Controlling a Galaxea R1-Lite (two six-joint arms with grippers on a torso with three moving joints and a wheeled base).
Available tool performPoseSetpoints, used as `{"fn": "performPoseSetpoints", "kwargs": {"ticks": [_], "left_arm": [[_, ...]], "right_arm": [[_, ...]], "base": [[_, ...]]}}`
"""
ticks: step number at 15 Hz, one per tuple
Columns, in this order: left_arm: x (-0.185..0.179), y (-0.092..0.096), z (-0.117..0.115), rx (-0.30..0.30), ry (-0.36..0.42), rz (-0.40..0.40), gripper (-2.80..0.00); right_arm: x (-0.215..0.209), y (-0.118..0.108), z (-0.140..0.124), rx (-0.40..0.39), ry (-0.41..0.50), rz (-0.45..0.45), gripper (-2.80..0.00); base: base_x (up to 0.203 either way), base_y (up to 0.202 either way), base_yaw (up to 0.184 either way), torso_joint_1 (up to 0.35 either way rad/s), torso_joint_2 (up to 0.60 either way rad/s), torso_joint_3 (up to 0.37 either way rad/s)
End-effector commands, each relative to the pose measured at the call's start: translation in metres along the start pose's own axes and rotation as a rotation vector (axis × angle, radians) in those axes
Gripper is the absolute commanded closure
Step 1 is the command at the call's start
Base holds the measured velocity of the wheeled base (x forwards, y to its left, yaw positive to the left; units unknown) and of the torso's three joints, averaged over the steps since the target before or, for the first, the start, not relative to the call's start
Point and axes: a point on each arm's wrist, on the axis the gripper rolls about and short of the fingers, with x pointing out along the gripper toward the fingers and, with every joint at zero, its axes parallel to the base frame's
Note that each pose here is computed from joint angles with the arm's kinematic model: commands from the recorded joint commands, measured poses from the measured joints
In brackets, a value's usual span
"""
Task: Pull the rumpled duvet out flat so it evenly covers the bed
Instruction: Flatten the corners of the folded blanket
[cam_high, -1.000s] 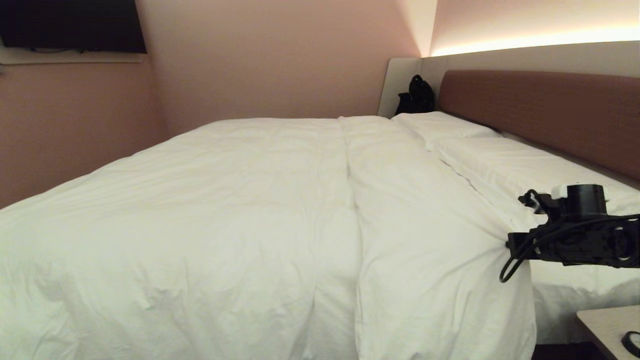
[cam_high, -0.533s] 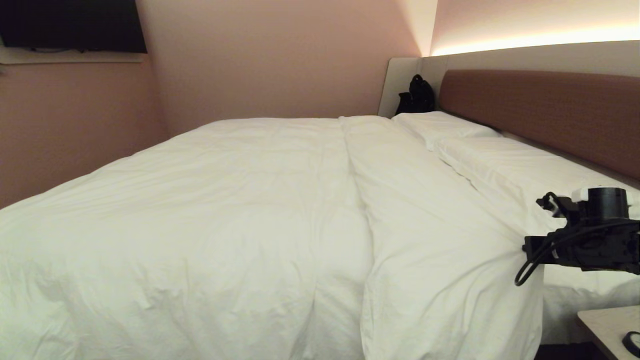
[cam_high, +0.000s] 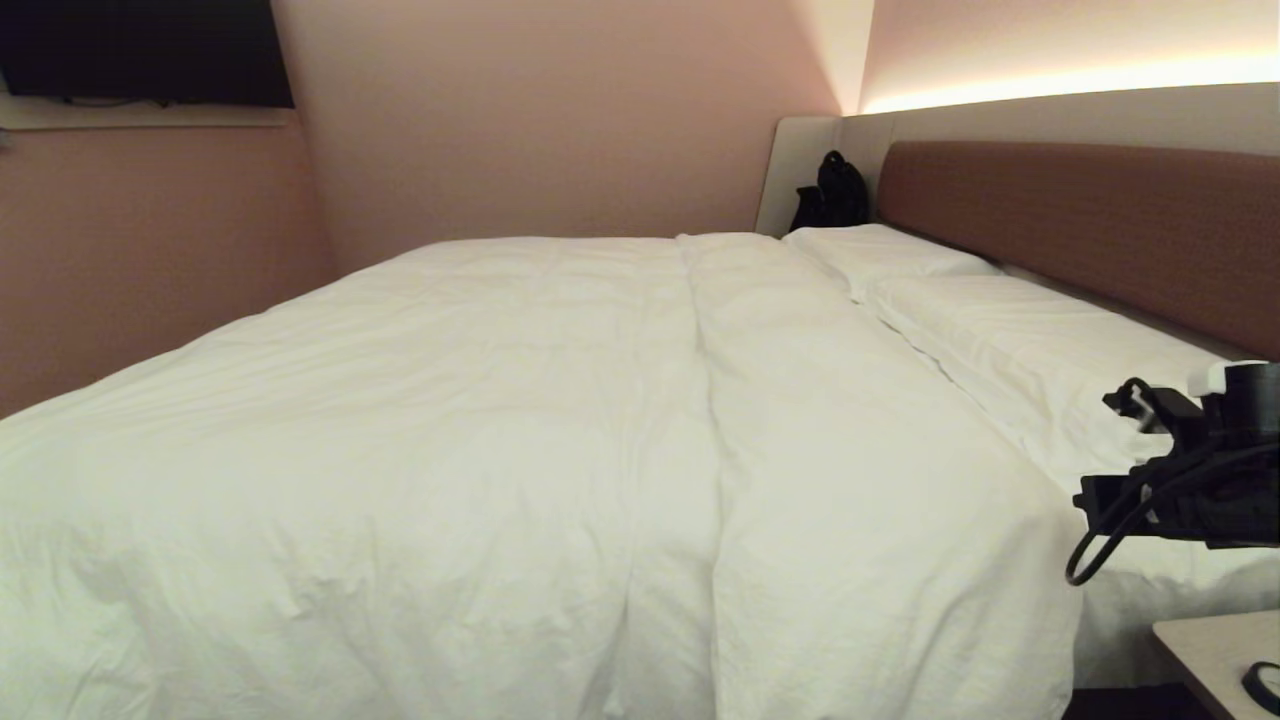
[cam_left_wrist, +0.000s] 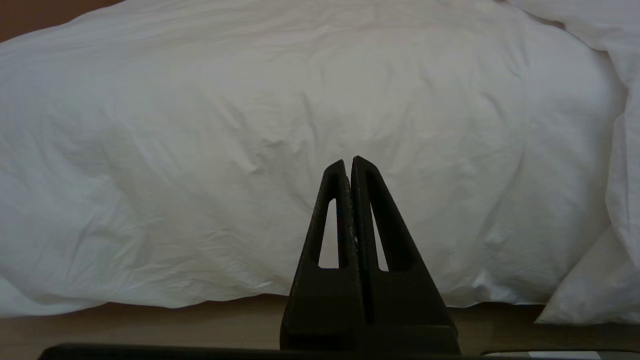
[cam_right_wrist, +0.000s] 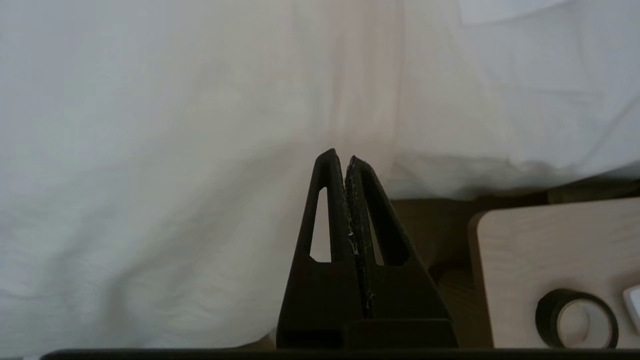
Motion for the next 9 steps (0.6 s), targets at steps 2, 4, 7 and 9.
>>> {"fn": "performPoseSetpoints", "kwargs": {"ticks": [2, 4, 7, 9], "left_arm": [[0.000, 0.000, 0.000, 0.000, 0.001, 0.000, 0.00], [0.000, 0.000, 0.000, 0.000, 0.001, 0.000, 0.00], [0.000, 0.000, 0.000, 0.000, 0.001, 0.000, 0.00], [0.000, 0.000, 0.000, -0.002, -0.002, 0.000, 0.00]], "right_arm": [[0.016, 0.000, -0.010, 0.005, 0.070, 0.012, 0.00], [0.016, 0.001, -0.012, 0.006, 0.076, 0.013, 0.00], [0.014, 0.002, -0.018, 0.000, 0.090, 0.017, 0.00], [0.013, 0.006, -0.027, -0.009, 0.120, 0.027, 0.00]], "base": [[0.000, 0.000, 0.000, 0.000, 0.00, 0.000], [0.000, 0.000, 0.000, 0.000, 0.00, 0.000], [0.000, 0.000, 0.000, 0.000, 0.00, 0.000], [0.000, 0.000, 0.000, 0.000, 0.00, 0.000]]}}
